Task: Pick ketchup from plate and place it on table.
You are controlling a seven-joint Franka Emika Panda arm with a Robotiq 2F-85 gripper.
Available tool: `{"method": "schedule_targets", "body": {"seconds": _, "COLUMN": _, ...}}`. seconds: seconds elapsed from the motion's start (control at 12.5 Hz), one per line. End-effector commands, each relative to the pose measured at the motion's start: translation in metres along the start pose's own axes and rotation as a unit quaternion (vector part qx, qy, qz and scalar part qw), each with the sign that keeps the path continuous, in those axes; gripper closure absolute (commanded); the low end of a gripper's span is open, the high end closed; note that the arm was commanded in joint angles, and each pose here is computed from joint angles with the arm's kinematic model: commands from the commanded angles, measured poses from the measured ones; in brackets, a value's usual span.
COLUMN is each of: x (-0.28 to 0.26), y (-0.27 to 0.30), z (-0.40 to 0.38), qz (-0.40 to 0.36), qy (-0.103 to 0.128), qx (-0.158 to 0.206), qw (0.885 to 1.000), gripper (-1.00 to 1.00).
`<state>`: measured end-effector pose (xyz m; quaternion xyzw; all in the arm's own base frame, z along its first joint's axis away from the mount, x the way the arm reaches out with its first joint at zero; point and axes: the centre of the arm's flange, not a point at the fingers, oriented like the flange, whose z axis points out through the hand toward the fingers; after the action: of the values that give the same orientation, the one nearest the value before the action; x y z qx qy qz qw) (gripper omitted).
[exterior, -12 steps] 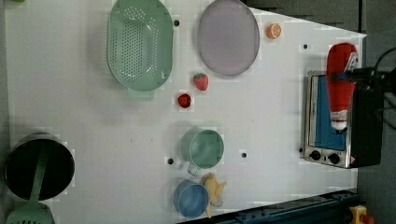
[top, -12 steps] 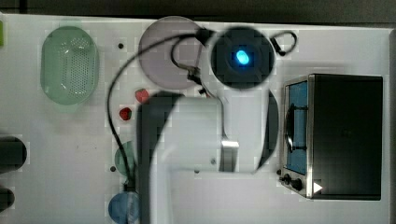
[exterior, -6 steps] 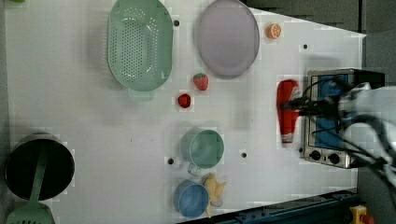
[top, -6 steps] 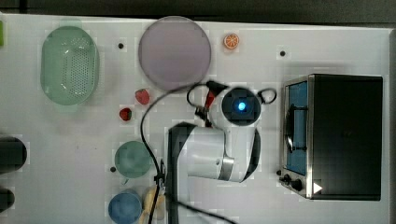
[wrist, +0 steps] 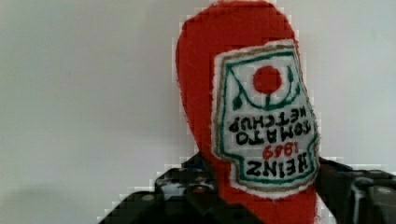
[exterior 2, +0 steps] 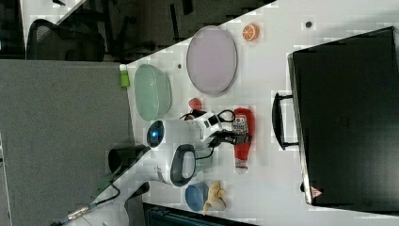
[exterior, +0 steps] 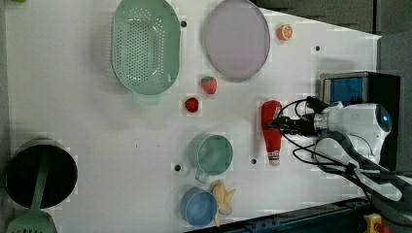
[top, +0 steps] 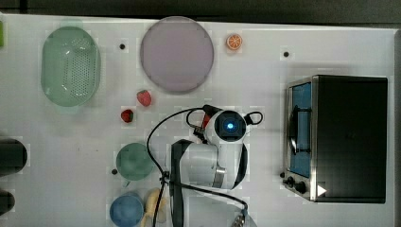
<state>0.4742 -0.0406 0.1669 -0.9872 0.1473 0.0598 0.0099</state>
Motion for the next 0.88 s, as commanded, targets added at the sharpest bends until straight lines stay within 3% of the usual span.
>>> {"method": "schedule_targets", "body": {"seconds": 0.08, "x": 0.019, "y": -0.013, "z": -0.034, "qz": -0.012, "qy": 0.068, "qx": 0.016, "qw": 0.997, "gripper": -0.34}}
{"method": "schedule_targets", "body": {"seconds": 0.32, "x": 0.023, "y": -0.019, "z": -0.055, "qz": -0.016, "qy": 0.09, "qx": 0.021, "qw": 0.996, "gripper": -1.0}}
{"method": "schedule_targets", "body": {"seconds": 0.48, "x": 0.033, "y": -0.025, "z": -0.095, "qz": 0.005, "qy": 0.118, "qx": 0.031, "qw": 0.992, "gripper": -1.0}}
{"method": "schedule_targets", "body": {"seconds": 0.56, "x": 0.034, "y": -0.026, "z": -0.117, "qz": 0.03, "qy": 0.121, "qx": 0.035, "qw": 0.992, "gripper": -1.0}}
{"method": "schedule_targets", "body": {"seconds": 0.88, "x": 0.029, "y": -0.033, "z": -0.219, "qz": 0.161, "qy": 0.099, "qx": 0.048, "qw": 0.981, "gripper": -1.0}}
